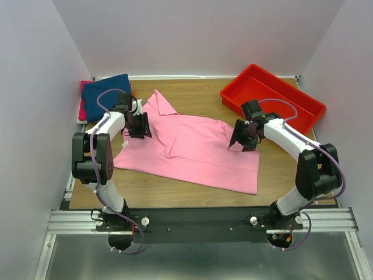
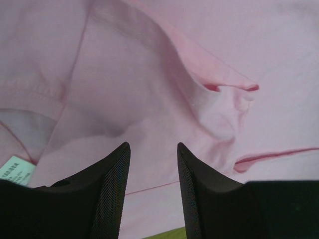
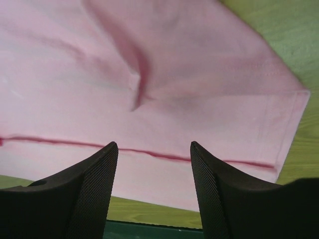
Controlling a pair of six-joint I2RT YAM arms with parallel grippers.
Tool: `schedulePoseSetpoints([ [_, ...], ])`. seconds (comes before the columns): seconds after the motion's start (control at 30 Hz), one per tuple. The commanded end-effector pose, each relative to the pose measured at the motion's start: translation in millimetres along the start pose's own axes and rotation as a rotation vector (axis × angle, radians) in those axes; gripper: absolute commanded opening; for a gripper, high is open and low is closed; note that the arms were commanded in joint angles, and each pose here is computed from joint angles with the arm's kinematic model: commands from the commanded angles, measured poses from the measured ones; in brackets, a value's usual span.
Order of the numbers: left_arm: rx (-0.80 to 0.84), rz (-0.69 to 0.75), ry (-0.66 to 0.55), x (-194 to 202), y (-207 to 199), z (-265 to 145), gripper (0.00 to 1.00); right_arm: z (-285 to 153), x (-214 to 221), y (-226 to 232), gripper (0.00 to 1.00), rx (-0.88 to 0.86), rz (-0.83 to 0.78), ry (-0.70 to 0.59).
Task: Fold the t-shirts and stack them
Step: Fold the tshirt
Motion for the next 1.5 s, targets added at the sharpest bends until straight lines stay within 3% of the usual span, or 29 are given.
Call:
schedulePoseSetpoints([
  [0.0, 0.029, 0.042, -0.118, -21.0, 1.6, -20.7, 0.51, -9.8, -33.4, 9.8, 0.66, -0.008, -0.041, -0.132],
  [0.33, 0.153, 0.021, -0.162, -51.0, -21.9, -22.7, 0.5, 20.0, -37.5, 20.5, 0.61, -0.004, -0.085, -0.063],
  [0.7, 0.145, -0.047, -0.224, -83.3, -30.4, -12.3, 0.5, 47.6, -18.2, 28.6, 0.55, 0.022, -0.13, 0.028],
  [1.13, 0.175, -0.023, -0.211, -106.0, -64.1, 17.6, 0.5, 61.6, -22.4, 22.3, 0.32, 0.099, -0.153, 0.028],
  [1.37, 0.119, -0.05, -0.246, -122.5, -60.3, 31.3, 0.5, 52.9, -25.8, 23.4, 0.03, 0.09, -0.157, 0.007],
  [1.47, 0.077, -0.062, -0.249, -127.1, -57.4, 40.0, 0.5, 43.8, -26.5, 24.5, 0.0, 0.084, -0.149, -0.013],
])
Point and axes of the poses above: each gripper's point midway between its finger pads, its own z axis out along the fingers, its own y axis along the line the jaws close on, x = y × z, the point moved 6 cm from there along -z, back along the fingers, and after that the axes turned 13 degrees about -z, right-handed, at the moved point
